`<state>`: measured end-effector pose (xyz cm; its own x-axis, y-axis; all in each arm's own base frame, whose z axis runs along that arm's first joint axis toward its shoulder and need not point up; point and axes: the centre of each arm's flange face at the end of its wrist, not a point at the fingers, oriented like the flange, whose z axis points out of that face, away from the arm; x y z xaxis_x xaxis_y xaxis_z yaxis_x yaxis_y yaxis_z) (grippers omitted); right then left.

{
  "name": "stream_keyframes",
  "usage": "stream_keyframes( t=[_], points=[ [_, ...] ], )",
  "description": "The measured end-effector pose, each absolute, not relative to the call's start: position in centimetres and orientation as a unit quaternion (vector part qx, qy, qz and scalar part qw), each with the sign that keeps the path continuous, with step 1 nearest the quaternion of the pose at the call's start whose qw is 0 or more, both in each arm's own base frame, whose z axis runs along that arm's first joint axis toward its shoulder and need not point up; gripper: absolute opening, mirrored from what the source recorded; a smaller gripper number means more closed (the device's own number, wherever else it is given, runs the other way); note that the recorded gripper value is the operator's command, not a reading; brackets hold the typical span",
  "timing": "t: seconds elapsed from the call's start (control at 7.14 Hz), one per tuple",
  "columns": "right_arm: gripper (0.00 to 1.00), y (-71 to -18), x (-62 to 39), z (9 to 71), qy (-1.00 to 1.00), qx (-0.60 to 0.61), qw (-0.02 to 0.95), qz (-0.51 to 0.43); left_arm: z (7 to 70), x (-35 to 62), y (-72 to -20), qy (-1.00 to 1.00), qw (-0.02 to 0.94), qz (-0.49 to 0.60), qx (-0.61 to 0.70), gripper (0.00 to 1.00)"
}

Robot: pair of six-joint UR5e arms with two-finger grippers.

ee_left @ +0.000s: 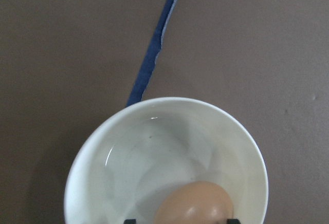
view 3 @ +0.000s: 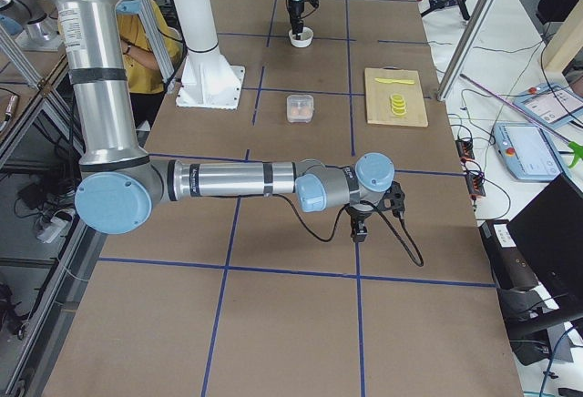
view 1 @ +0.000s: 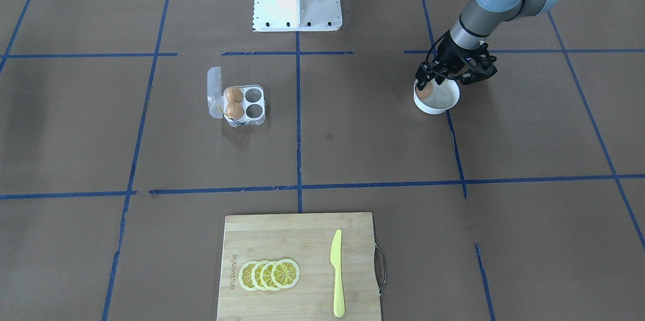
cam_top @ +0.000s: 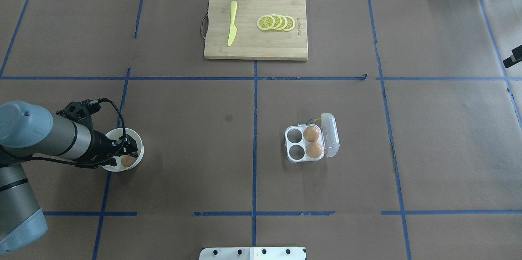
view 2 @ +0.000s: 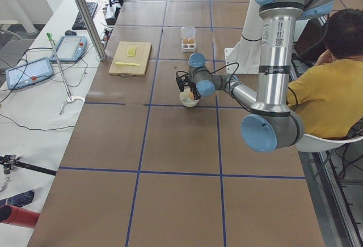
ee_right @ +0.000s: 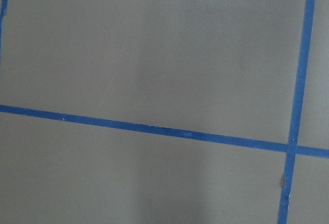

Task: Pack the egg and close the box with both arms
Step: 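Lower the left gripper into the bowl and grasp the brown egg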

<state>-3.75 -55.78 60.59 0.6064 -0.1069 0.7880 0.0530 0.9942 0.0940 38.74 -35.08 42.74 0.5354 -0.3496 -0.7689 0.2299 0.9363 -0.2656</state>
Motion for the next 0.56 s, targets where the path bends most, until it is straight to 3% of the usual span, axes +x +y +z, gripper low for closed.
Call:
stream_keyframes(
  t=[0.56],
  points=[
    [1.00, -55.76, -3.90, 60.61, -0.442, 0.030, 0.896, -0.046, 42.92, 39.76, -35.38, 0.451, 0.875, -0.164, -0.068, 0.67]
  ],
)
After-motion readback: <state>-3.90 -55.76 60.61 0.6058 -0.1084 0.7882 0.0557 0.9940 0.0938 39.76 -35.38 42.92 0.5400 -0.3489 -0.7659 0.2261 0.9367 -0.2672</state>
